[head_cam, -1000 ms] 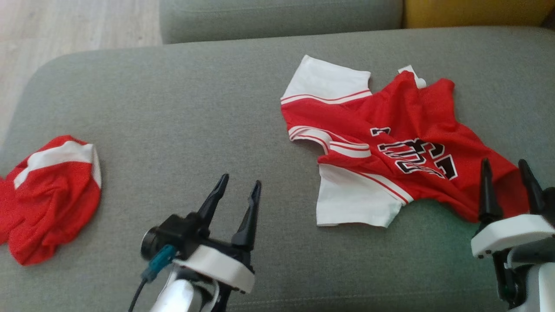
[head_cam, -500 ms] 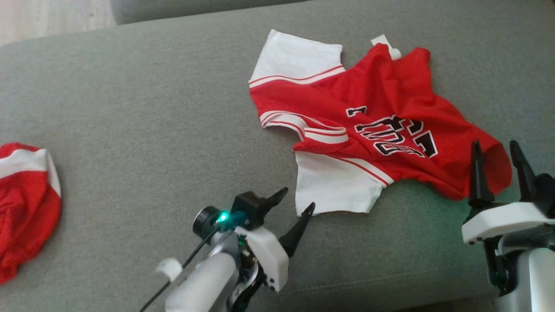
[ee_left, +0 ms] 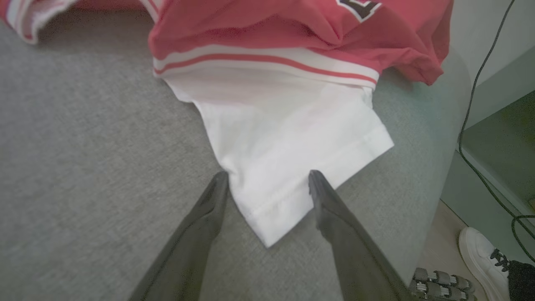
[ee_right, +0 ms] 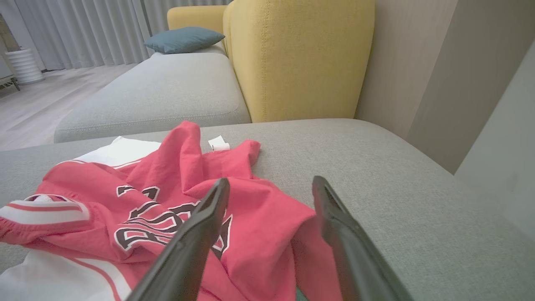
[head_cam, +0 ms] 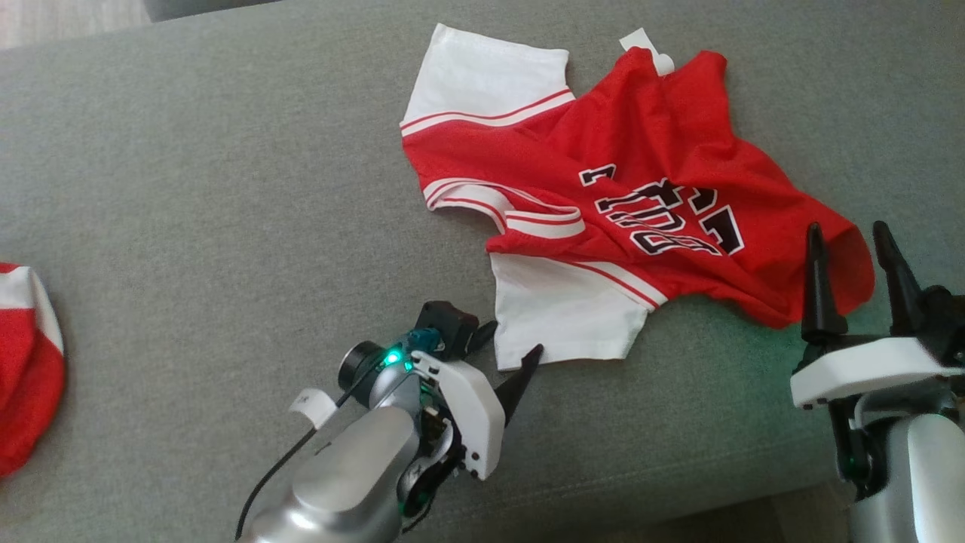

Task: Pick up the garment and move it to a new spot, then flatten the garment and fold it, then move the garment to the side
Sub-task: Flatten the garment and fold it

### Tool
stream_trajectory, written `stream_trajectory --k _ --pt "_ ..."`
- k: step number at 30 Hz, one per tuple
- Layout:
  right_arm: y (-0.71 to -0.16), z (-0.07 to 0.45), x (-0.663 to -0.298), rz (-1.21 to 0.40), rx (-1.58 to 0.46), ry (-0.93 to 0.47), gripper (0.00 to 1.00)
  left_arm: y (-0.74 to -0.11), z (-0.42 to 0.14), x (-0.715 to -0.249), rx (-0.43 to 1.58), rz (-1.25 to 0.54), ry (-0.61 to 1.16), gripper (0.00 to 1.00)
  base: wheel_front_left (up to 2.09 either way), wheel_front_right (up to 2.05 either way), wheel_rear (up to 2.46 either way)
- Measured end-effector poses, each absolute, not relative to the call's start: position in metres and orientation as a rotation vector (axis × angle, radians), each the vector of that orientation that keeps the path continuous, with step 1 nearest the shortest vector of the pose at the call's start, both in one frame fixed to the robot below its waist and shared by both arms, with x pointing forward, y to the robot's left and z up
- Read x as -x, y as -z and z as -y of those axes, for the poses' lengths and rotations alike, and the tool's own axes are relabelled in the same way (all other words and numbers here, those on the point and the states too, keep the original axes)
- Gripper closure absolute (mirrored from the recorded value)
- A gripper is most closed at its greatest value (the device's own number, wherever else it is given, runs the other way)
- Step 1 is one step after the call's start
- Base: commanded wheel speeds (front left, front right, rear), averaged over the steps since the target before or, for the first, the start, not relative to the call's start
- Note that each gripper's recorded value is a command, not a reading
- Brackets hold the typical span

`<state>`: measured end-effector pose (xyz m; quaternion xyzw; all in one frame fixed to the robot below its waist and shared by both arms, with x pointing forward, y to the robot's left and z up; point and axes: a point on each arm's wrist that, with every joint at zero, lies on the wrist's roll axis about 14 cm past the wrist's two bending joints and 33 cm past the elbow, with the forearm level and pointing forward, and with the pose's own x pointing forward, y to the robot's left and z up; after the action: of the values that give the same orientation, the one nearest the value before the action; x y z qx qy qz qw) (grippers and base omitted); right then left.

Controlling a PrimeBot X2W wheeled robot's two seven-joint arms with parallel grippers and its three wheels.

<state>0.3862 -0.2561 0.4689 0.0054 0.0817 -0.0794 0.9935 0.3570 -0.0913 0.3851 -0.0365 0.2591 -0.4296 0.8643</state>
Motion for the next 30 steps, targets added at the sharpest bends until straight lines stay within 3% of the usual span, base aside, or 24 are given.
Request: stream_trajectory --k 2,3,4,10,15,24,30 --pt "-0.467 0.258 -0.385 -0.166 -0.01 0.164 0.0 -0.384 0.096 -0.354 0.089 -0.561 0.919 0.05 0.0 0.0 0.0" --pt "-0.466 0.258 -0.384 -0.168 -0.011 0.167 0.0 -0.385 0.099 -0.353 0.096 -0.564 0.935 0.69 0.0 0.0 0.0" --pt "-0.466 0.259 -0.384 -0.168 -0.012 0.169 0.0 -0.385 0.102 -0.35 0.098 -0.567 0.953 1.0 0.0 0.0 0.0" --pt "-0.467 0.266 -0.381 -0.161 -0.013 0.191 0.0 -0.391 0.105 -0.347 0.167 -0.55 0.95 1.0 0.0 0.0 0.0" --pt "-0.469 0.265 -0.383 -0.154 -0.02 0.189 0.0 -0.417 0.087 -0.379 0.262 -0.399 0.802 1.0 0.0 0.0 0.0" --pt "-0.478 0.238 -0.4 -0.121 -0.033 0.108 0.0 -0.492 0.023 -0.432 0.334 -0.124 0.555 1.0 0.0 0.0 0.0" --pt "-0.484 0.213 -0.41 -0.109 -0.041 0.036 0.0 -0.506 -0.029 -0.423 0.34 -0.039 0.399 1.0 0.0 0.0 0.0"
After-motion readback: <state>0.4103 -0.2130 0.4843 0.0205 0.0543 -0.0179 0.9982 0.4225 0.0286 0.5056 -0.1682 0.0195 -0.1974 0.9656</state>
